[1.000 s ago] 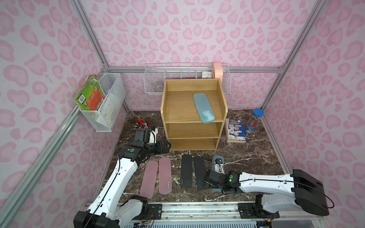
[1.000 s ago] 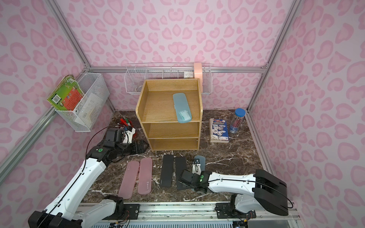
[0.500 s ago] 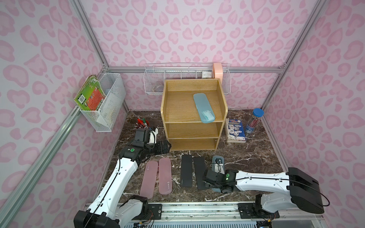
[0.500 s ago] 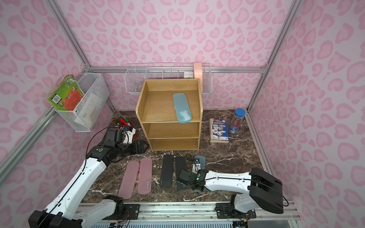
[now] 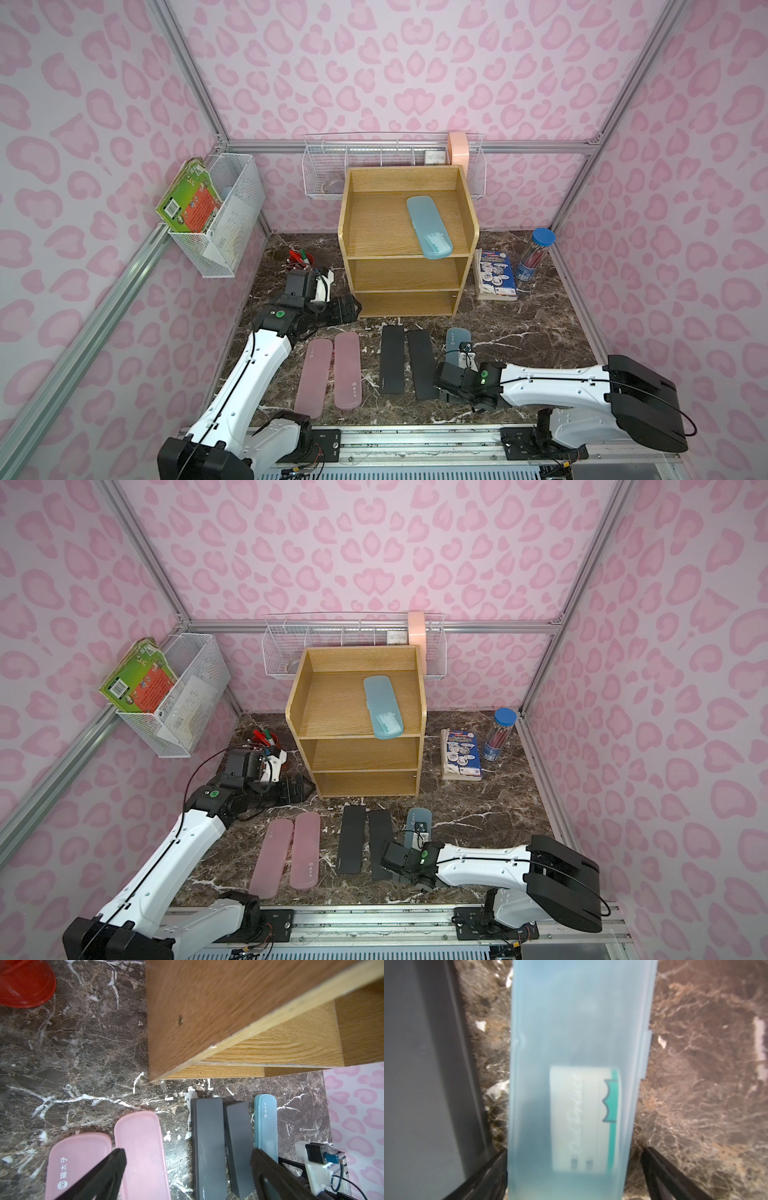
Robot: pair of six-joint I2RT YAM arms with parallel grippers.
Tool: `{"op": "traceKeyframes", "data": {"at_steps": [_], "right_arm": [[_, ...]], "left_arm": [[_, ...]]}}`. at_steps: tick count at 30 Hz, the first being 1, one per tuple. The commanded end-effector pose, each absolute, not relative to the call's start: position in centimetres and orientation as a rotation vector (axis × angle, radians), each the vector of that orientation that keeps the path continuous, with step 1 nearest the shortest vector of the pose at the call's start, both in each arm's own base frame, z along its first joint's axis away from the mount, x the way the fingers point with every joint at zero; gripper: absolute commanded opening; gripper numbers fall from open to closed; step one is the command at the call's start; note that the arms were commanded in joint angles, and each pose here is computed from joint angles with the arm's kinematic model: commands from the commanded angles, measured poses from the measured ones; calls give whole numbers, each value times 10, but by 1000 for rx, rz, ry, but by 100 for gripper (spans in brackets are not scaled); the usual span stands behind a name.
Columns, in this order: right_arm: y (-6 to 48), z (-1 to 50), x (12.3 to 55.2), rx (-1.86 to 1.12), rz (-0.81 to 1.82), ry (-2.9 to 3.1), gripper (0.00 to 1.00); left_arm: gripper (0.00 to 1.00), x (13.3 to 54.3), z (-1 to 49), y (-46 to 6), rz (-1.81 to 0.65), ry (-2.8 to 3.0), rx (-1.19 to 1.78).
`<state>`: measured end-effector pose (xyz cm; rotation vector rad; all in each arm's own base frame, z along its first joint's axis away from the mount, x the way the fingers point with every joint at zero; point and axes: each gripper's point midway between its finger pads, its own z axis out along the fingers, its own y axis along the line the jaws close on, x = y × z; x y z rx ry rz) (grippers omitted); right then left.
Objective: Place the pencil cases on the shelf according to color
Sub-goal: Pick up the pencil case from the center of the board.
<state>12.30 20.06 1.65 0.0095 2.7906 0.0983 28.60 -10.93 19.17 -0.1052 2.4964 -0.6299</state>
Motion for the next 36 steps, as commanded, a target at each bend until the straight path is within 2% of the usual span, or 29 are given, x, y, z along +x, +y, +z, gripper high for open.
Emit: {"op": "traceKeyframes", "data": {"at_steps": [1,11,31,36], "right_arm": [[181,14,116,78,44,2811,99],[183,31,113,52,316,2754,99],[185,12,123,-51,157,2797,99],[187,-3,116,-100,98,2839,92]], "left_arm": [[98,285,191,-113,-656,2508,-98],[98,286,190,-113,-656,2510,-104],[98,288,186,-115,-674,2522,-116],[98,288,185,-115,-672,2524,-119]]}}
